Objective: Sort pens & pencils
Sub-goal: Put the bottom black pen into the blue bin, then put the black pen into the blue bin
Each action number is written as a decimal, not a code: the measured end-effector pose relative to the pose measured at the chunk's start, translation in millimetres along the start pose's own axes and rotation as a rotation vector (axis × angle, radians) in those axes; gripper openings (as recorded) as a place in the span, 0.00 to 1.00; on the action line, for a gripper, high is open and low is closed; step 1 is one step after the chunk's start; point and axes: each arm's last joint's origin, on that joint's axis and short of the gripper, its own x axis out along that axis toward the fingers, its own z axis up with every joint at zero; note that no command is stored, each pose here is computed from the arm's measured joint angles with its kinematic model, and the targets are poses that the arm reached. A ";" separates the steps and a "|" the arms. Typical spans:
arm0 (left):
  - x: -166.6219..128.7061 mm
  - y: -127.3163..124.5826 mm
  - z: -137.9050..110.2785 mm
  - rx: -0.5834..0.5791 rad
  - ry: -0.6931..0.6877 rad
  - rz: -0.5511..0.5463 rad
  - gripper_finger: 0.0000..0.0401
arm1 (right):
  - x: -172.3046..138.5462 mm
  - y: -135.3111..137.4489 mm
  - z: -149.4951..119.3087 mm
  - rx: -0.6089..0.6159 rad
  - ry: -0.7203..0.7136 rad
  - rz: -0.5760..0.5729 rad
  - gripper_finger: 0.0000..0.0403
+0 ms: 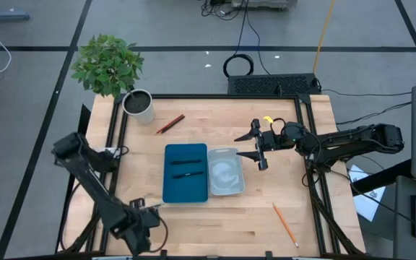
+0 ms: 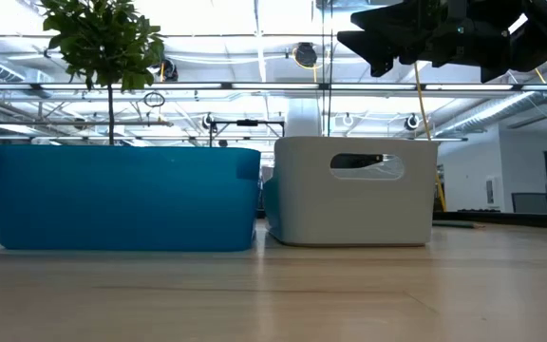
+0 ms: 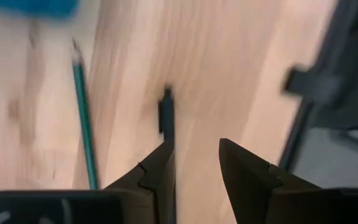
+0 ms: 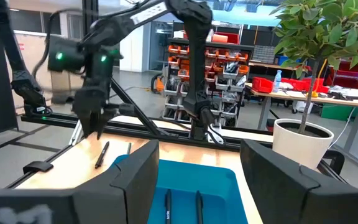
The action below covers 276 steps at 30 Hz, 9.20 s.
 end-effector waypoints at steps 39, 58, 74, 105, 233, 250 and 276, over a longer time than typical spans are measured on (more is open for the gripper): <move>68.2 3.4 -25.3 -0.096 0.155 0.156 0.32 | -0.3 0.5 -5.9 0.018 0.058 0.004 0.53; 68.6 6.4 -22.3 -0.018 0.179 0.155 0.05 | -0.3 0.5 -5.9 0.018 0.058 0.004 0.53; -15.7 22.7 11.2 0.183 -0.224 0.052 0.04 | -0.3 0.5 -5.9 0.018 0.058 0.004 0.53; -39.7 225.6 118.0 0.239 -1.459 -0.076 0.04 | -0.5 1.4 -10.7 -0.022 0.107 0.013 0.53; -61.1 275.1 106.6 -0.380 -0.859 0.295 0.44 | -0.7 -4.9 -8.2 -0.101 0.092 -0.149 0.53; -38.7 381.7 154.9 -0.460 -0.369 0.170 0.44 | -15.0 -43.8 0.1 -0.283 0.037 -0.342 0.53; 16.2 423.4 195.3 -0.441 -0.218 0.189 0.44 | -24.6 -61.3 -5.7 -0.194 0.085 -0.424 0.53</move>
